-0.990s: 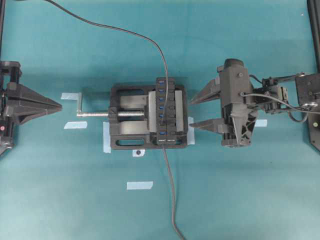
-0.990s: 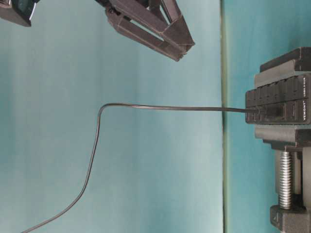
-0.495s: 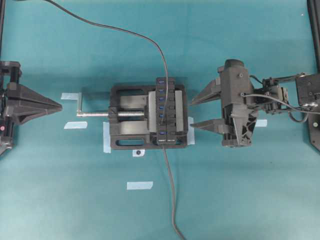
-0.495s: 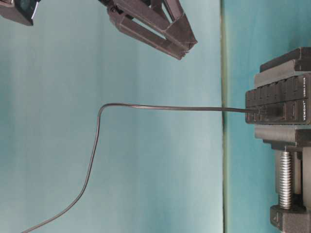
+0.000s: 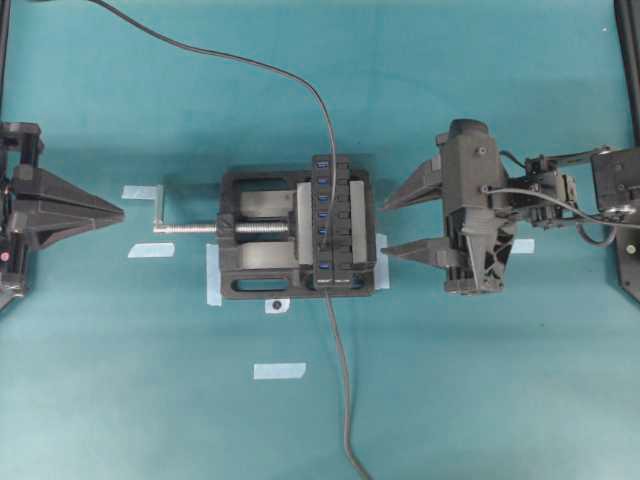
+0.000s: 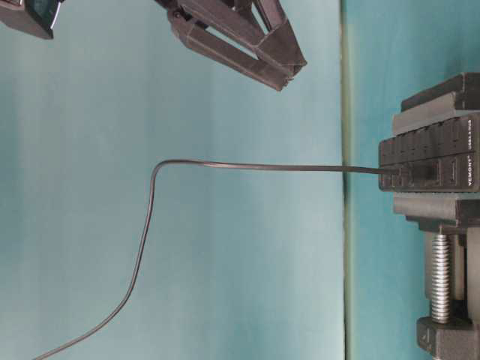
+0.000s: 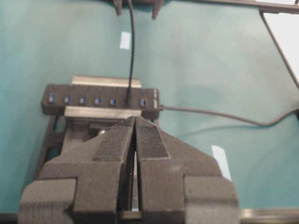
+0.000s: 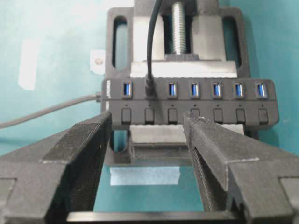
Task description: Insert the USB into the second port from the front of the fixed hub.
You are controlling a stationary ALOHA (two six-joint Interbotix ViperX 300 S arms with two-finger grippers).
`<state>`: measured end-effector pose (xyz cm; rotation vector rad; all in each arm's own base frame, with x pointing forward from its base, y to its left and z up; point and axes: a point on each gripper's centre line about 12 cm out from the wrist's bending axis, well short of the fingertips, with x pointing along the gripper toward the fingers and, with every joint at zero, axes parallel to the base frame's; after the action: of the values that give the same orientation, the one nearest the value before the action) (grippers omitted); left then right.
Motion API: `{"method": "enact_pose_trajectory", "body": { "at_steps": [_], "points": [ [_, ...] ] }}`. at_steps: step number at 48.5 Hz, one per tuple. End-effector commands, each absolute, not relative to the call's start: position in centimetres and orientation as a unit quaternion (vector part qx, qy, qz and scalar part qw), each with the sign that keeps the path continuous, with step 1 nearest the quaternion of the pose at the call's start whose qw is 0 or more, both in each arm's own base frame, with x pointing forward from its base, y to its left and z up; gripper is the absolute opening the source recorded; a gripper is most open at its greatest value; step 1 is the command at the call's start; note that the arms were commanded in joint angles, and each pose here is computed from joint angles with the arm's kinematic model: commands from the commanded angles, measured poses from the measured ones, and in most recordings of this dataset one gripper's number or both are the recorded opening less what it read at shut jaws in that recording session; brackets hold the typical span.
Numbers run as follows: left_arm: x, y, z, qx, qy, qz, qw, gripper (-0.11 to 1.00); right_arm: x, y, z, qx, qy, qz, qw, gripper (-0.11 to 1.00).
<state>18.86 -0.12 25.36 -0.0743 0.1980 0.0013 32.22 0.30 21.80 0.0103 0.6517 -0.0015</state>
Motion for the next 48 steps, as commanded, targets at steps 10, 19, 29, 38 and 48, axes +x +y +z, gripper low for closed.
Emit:
{"method": "enact_pose_trajectory", "body": {
  "at_steps": [10, 19, 29, 38, 48],
  "points": [
    [19.07, -0.12, 26.02, -0.037, 0.090, 0.000, 0.995, 0.00, 32.34, 0.26, 22.52, 0.009, 0.308, -0.002, 0.951, 0.67],
    [19.07, -0.12, 26.02, -0.036, 0.090, 0.000, 0.995, 0.00, 32.40, 0.26, 22.41, 0.009, 0.311, -0.002, 0.950, 0.67],
    [19.09, -0.12, 25.99, -0.037, 0.091, 0.000, 0.995, 0.00, 32.43, 0.26, 22.16, 0.010, 0.314, -0.002, 0.949, 0.67],
    [19.05, -0.15, 25.96, -0.038, 0.091, 0.000, 0.995, 0.00, 32.45, 0.27, 22.11, 0.011, 0.315, -0.003, 0.949, 0.67],
    [19.05, -0.12, 25.96, -0.038, 0.091, 0.000, 0.995, 0.00, 32.45, 0.27, 22.11, 0.012, 0.315, -0.003, 0.949, 0.67]
  ]
}}
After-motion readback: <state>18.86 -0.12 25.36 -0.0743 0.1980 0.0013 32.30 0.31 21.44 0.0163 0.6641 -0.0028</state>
